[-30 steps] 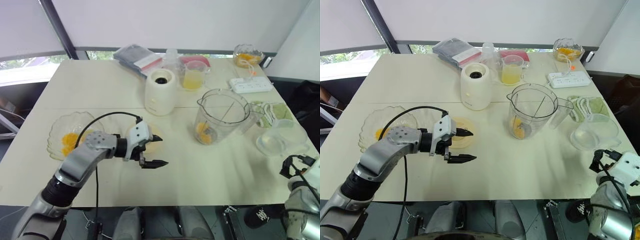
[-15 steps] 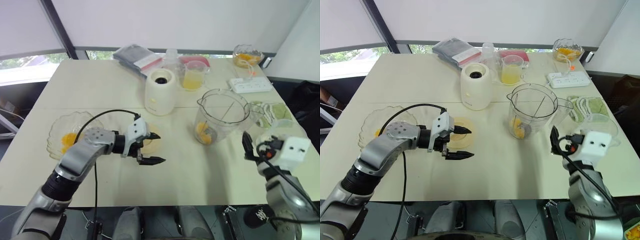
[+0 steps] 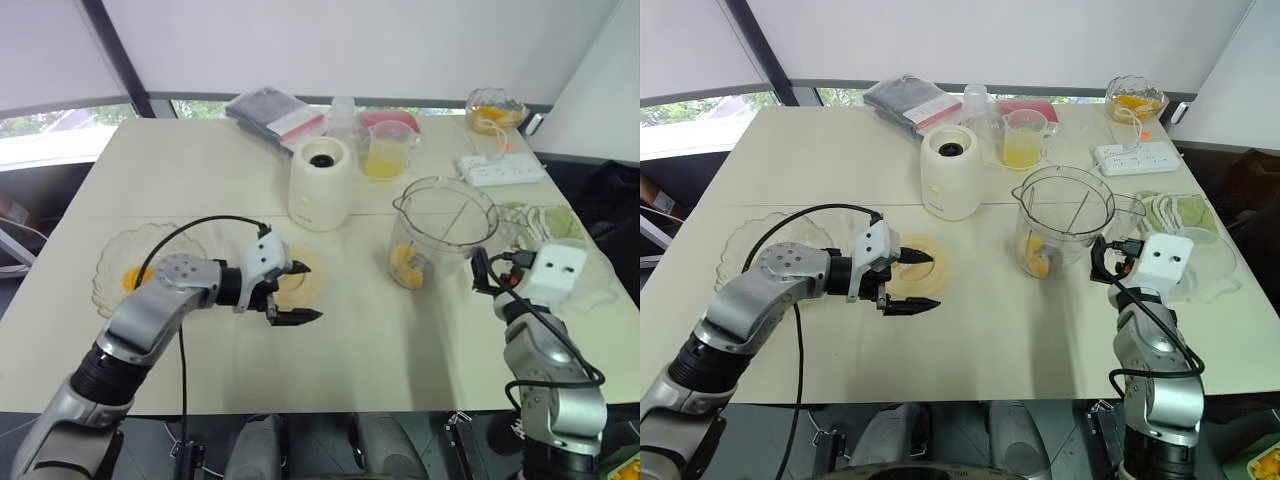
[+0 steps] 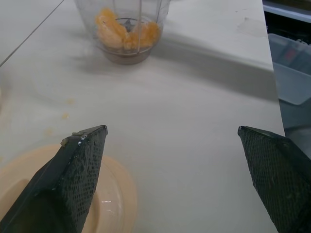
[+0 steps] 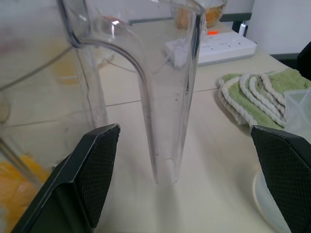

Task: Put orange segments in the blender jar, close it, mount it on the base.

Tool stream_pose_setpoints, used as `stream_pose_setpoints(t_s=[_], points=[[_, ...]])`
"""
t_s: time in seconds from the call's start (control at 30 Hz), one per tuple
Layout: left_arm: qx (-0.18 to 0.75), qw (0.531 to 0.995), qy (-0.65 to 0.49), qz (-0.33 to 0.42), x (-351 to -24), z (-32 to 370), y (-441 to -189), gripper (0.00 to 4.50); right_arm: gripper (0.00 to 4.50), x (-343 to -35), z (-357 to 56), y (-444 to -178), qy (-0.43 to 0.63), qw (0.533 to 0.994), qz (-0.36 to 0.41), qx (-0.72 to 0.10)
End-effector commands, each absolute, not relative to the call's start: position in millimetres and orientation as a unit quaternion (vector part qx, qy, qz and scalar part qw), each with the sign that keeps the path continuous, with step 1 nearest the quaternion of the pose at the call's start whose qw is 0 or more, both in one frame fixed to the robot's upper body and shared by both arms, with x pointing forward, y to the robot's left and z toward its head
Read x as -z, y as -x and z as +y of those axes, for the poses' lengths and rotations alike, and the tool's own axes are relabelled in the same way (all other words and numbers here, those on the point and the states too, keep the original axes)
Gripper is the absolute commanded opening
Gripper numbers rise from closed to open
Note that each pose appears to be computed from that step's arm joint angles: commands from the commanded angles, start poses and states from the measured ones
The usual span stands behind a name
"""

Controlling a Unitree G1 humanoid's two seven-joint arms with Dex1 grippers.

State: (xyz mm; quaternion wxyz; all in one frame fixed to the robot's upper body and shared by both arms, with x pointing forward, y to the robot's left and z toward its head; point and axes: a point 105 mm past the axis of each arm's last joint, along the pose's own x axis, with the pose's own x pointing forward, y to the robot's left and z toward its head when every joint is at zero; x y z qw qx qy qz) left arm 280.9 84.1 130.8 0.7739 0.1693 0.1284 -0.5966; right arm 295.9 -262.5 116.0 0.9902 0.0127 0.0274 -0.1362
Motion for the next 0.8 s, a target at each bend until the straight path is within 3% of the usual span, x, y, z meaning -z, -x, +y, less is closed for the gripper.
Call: stream_pose_setpoints(t_s=[0.03,0.57,0.8], points=[[0.594,0.776,-0.181,0.109,-141,85,-279,4.5,4.45,-124,-265,-303,-0.009,0.991,0.002,0.134],[0.584,0.78,-0.194,0.113,-145,93,-281,4.5,4.45,-112,-276,-324,-0.01,0.99,0.001,0.142],[0.577,0.783,-0.198,0.118,-145,101,-282,4.5,4.45,-102,-272,-296,-0.001,0.993,0.026,0.116]])
